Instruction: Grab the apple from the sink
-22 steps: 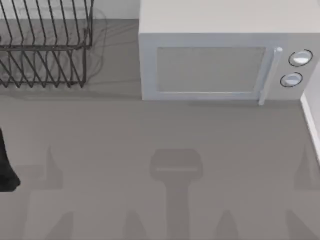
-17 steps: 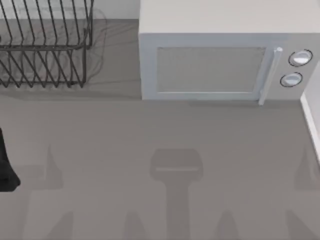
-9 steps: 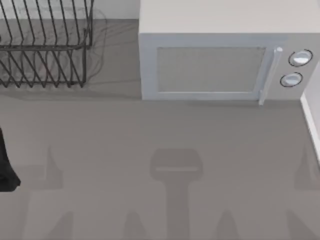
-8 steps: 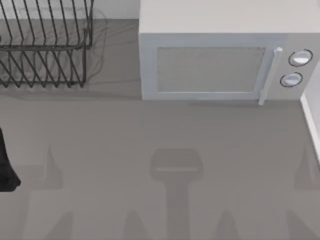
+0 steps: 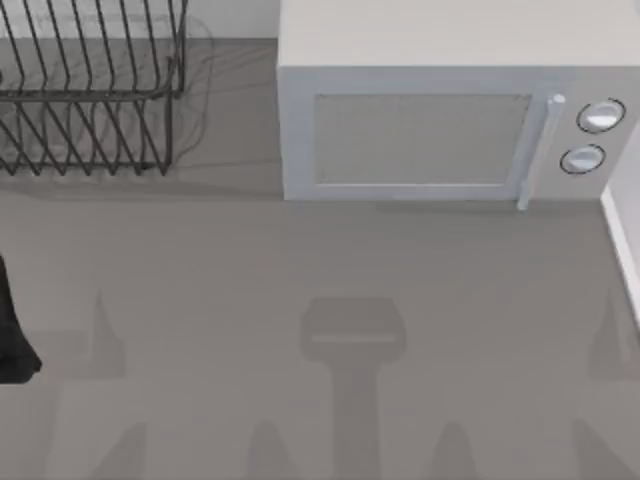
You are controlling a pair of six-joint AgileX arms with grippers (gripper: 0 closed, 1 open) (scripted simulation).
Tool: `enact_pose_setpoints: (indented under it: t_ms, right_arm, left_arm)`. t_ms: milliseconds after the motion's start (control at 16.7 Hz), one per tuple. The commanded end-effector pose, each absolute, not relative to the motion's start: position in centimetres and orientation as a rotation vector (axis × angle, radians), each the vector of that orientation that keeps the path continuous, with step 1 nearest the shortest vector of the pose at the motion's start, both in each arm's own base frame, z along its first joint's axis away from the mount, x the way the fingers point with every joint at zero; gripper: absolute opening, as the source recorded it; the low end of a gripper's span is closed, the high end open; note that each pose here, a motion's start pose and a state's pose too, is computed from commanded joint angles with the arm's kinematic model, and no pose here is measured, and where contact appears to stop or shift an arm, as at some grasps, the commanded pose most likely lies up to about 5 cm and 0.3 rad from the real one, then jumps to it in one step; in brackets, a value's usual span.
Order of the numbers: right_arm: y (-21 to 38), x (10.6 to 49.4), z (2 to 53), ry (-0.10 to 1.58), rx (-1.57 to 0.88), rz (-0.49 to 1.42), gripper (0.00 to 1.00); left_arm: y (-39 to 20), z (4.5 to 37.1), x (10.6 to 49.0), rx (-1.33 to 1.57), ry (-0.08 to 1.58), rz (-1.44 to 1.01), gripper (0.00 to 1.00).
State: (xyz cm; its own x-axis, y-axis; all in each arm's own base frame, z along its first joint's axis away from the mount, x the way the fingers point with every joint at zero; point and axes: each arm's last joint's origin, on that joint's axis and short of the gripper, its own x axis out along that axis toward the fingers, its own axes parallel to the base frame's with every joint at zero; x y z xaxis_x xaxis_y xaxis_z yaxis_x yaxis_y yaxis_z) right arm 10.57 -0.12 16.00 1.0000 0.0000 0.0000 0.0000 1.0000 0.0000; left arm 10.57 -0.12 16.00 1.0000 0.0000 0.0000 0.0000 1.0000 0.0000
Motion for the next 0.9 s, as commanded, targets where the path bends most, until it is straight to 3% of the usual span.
enact_pose_setpoints:
  t_ms: [420,660,900]
  right_arm:
    - [-0.5,11.0,18.3,0.12,-0.035,-0.036,1.0]
    - [-1.4,13.1,21.6,0.362,-0.081,-0.084,1.0]
    - [-3.3,17.9,24.1,0.686,-0.109,-0.115,1.0]
  left_arm:
    - [-0.1,16.0,10.6,0.0,0.0,0.0,1.0]
    - [-0.1,16.0,10.6,0.0,0.0,0.0,1.0]
    - [-0.1,16.0,10.6,0.0,0.0,0.0,1.0]
